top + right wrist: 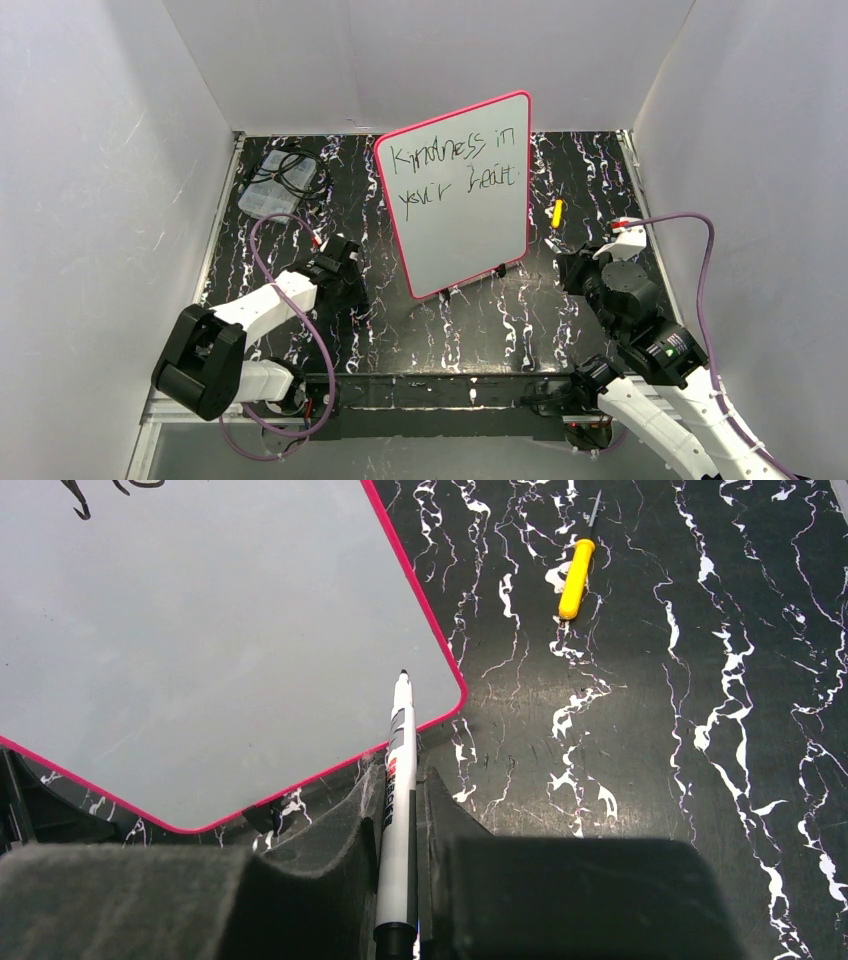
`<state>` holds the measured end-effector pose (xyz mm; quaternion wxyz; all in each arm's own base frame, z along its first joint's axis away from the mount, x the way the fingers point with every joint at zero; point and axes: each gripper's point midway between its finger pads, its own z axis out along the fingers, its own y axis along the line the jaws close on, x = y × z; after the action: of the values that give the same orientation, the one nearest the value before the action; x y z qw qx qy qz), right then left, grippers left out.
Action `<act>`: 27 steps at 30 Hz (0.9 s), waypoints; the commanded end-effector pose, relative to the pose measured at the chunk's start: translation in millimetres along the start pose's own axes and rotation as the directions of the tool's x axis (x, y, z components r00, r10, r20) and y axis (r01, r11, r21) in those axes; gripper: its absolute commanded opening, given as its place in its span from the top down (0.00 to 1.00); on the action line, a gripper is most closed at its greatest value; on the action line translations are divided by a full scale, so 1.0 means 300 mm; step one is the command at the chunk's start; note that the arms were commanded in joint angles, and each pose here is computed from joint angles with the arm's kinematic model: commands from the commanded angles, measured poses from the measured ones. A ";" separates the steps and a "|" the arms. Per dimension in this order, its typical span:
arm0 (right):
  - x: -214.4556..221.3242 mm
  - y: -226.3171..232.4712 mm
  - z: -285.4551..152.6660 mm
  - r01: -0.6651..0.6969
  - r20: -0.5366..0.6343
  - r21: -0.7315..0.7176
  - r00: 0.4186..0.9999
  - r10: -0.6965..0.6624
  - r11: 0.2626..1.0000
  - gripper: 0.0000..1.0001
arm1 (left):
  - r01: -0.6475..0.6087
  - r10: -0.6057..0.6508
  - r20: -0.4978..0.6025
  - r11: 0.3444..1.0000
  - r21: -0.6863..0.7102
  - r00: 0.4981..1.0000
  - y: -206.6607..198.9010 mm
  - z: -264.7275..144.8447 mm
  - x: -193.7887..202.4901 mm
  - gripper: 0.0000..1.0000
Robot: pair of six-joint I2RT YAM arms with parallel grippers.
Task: Write a sentence on the whiteboard
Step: Close the whiteboard marker at the center of the board.
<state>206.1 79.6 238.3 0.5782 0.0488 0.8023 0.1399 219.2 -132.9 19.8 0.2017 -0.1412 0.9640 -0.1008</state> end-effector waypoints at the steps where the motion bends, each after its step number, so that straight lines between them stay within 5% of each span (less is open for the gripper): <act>1: -0.032 0.007 -0.003 -0.025 0.044 -0.011 0.999 0.026 1.000 0.94 | -0.046 0.041 -0.058 0.995 -0.093 0.997 0.062 0.001 0.057 0.69; 21: -0.038 -0.003 -0.006 -0.031 0.058 0.001 0.998 0.031 1.000 0.92 | -0.181 0.158 -0.110 0.950 -0.255 0.981 0.164 -0.050 0.093 0.79; 27: -0.039 -0.005 -0.005 -0.031 0.059 0.004 0.998 0.031 0.999 0.92 | -0.187 0.161 -0.132 0.960 -0.208 0.978 0.146 -0.059 0.119 0.77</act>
<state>204.6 77.4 241.8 0.5844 0.0525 0.7971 0.1427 196.4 -115.6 16.8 0.1791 -0.0902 0.9796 -0.0153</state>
